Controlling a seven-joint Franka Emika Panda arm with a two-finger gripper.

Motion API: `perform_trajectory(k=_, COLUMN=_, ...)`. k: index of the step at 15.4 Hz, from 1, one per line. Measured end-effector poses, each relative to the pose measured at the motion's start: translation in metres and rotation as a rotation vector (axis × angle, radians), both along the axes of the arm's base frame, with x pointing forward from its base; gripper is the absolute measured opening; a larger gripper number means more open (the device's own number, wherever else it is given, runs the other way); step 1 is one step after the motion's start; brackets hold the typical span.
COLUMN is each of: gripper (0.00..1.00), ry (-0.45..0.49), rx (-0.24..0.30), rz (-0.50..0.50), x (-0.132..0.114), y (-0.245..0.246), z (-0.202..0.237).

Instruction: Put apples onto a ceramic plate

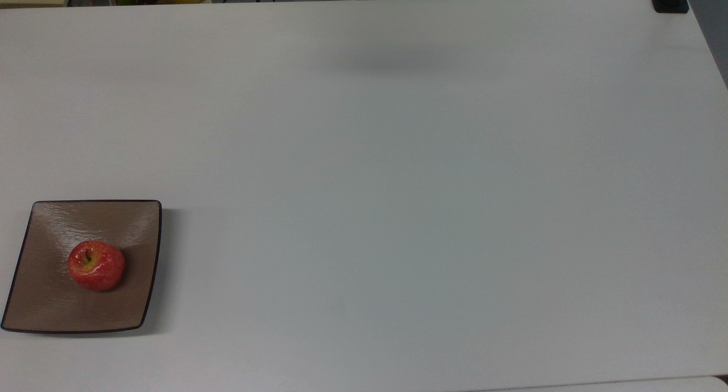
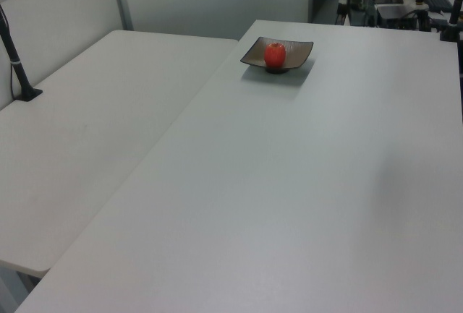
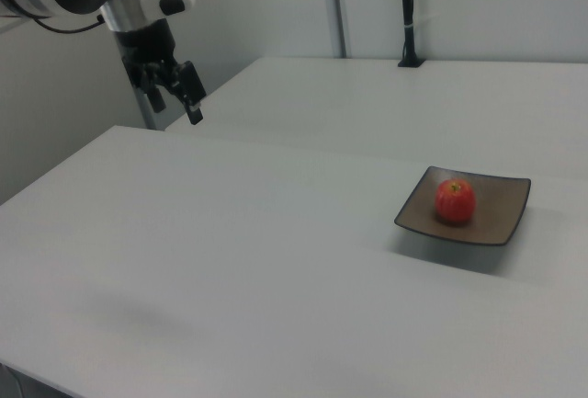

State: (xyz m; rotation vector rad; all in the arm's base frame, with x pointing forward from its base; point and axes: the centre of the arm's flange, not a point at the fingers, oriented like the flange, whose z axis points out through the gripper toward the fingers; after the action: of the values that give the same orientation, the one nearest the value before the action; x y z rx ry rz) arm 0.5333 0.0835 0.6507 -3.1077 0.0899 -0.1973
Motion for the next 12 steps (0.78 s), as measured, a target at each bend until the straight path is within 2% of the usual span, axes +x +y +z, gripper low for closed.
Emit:
perform_trajectory(k=5, gripper=1.0, ry=0.03, rx=-0.003, rz=0.063, x=0.005, y=0.012, z=-0.016)
perform_trajectory(k=12, gripper=1.0, ry=0.017, rx=0.015, rz=0.227, x=0.023, y=-0.015, z=-0.03)
